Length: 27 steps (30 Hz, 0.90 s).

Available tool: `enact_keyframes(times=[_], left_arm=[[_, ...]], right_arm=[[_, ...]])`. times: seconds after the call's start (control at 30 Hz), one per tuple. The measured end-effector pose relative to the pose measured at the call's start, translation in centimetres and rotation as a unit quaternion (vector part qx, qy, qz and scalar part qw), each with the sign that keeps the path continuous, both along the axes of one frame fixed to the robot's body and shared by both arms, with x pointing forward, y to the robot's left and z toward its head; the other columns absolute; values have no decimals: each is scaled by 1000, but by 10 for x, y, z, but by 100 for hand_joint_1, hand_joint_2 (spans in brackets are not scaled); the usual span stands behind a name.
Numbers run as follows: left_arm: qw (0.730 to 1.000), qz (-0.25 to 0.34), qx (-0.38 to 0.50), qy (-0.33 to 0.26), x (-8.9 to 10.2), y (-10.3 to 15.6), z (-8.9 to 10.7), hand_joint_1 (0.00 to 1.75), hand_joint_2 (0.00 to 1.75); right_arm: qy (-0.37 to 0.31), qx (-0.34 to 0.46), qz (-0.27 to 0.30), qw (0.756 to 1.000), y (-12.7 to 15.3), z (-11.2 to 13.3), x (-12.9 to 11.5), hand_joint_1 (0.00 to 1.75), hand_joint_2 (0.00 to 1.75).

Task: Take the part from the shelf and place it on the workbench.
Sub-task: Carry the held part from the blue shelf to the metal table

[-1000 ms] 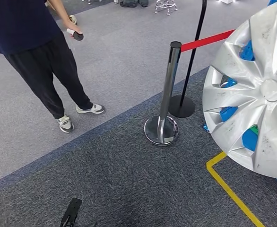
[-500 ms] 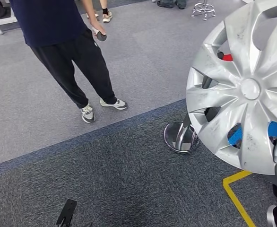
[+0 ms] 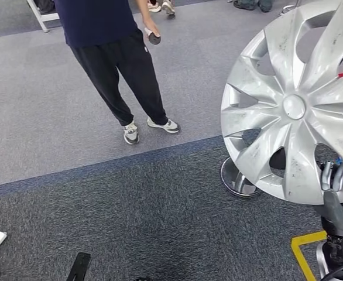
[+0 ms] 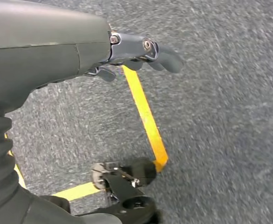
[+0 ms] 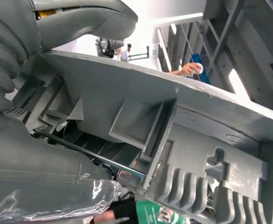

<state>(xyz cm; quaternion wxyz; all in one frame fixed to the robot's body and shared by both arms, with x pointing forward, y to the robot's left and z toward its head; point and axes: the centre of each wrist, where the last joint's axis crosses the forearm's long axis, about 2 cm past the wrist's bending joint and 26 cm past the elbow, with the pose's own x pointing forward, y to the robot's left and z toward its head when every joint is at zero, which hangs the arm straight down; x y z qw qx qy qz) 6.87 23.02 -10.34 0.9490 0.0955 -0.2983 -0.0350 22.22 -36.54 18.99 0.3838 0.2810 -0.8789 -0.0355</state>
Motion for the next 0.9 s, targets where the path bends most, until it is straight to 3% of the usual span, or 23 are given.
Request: enact_keyframes(times=[0.73, 0.9], left_arm=[[1000, -1, 1, 8, -4, 1, -1, 0, 175], [1000, -8, -7, -4, 5, 2, 0, 0, 175]], right_arm=[[6, -2, 3, 1000, 0, -5, -2, 175, 175], [2, -2, 3, 1000, 0, -4, -2, 175, 175]])
